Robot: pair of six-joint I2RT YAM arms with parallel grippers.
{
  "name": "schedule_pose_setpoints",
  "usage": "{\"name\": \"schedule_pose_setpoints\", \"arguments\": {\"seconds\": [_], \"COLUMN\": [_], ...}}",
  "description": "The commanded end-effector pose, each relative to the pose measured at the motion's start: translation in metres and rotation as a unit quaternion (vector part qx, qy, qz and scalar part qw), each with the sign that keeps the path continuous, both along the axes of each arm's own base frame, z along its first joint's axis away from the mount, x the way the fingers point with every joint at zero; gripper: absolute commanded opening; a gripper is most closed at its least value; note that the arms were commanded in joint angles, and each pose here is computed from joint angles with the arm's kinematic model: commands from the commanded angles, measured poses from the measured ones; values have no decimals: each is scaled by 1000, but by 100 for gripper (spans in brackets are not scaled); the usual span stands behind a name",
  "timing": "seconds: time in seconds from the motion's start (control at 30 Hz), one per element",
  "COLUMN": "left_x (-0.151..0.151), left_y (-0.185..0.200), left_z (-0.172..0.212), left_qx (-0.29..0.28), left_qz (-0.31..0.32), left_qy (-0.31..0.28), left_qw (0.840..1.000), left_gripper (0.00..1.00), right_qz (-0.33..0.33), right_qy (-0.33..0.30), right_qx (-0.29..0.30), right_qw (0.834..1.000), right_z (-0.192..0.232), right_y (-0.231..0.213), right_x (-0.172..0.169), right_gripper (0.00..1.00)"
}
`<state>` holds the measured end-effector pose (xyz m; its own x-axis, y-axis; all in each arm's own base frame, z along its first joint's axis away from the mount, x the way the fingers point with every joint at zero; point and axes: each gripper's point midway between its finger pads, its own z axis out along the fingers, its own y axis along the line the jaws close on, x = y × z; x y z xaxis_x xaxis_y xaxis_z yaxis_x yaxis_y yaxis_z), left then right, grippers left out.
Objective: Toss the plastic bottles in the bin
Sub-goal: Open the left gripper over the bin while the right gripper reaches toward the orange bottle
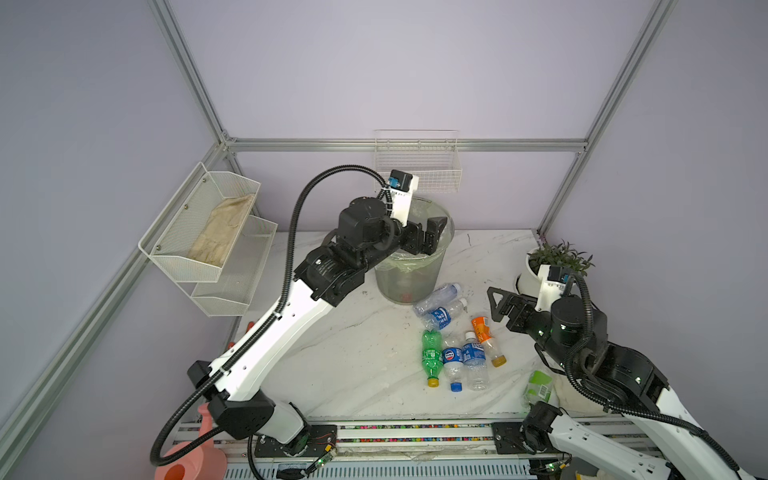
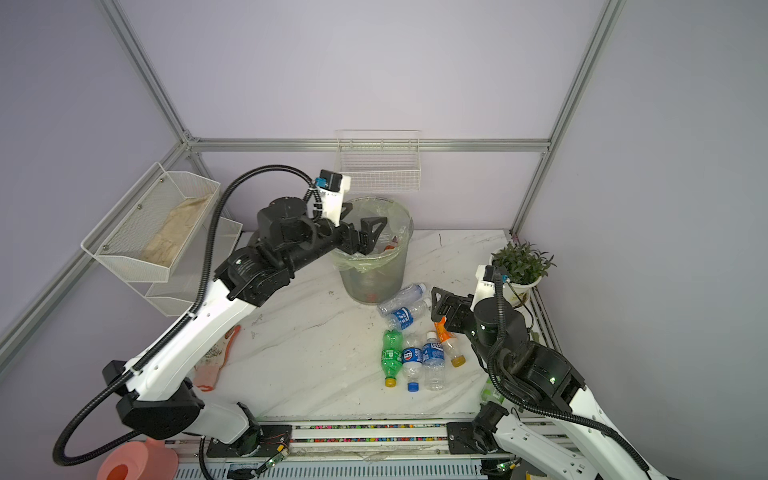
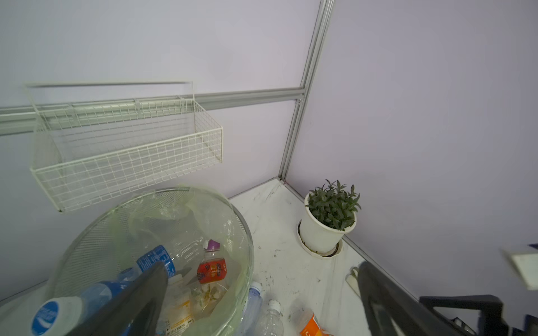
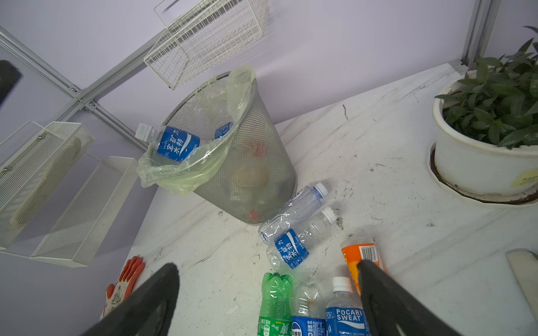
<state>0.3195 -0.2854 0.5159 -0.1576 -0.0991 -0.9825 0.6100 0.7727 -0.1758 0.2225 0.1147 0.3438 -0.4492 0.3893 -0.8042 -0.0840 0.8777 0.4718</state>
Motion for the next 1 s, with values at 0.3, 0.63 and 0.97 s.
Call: {"name": "schedule_pose_setpoints", "arguments": {"seconds": [0.3,0.63,0.97], "left_x": [-33,-44,-48], "left_y": [36,50,60], "left_z": [13,-19,-51], "left_qx": [-30,-23,-16], "left_qz": [8,16,29], "left_qy": [-34,-18,6], "left_qw": [999,999,999], "left_gripper": [100,100,100], "right_qz": [-12,-9,-75], "right_qy": [42,102,190], "right_qx": [-24,-50,-127], "right_qw": [999,994,971], "right_z": [-30,-74,-150], "right_y": [4,19,11], "right_x": [7,16,32], "right_gripper": [98,97,98]}}
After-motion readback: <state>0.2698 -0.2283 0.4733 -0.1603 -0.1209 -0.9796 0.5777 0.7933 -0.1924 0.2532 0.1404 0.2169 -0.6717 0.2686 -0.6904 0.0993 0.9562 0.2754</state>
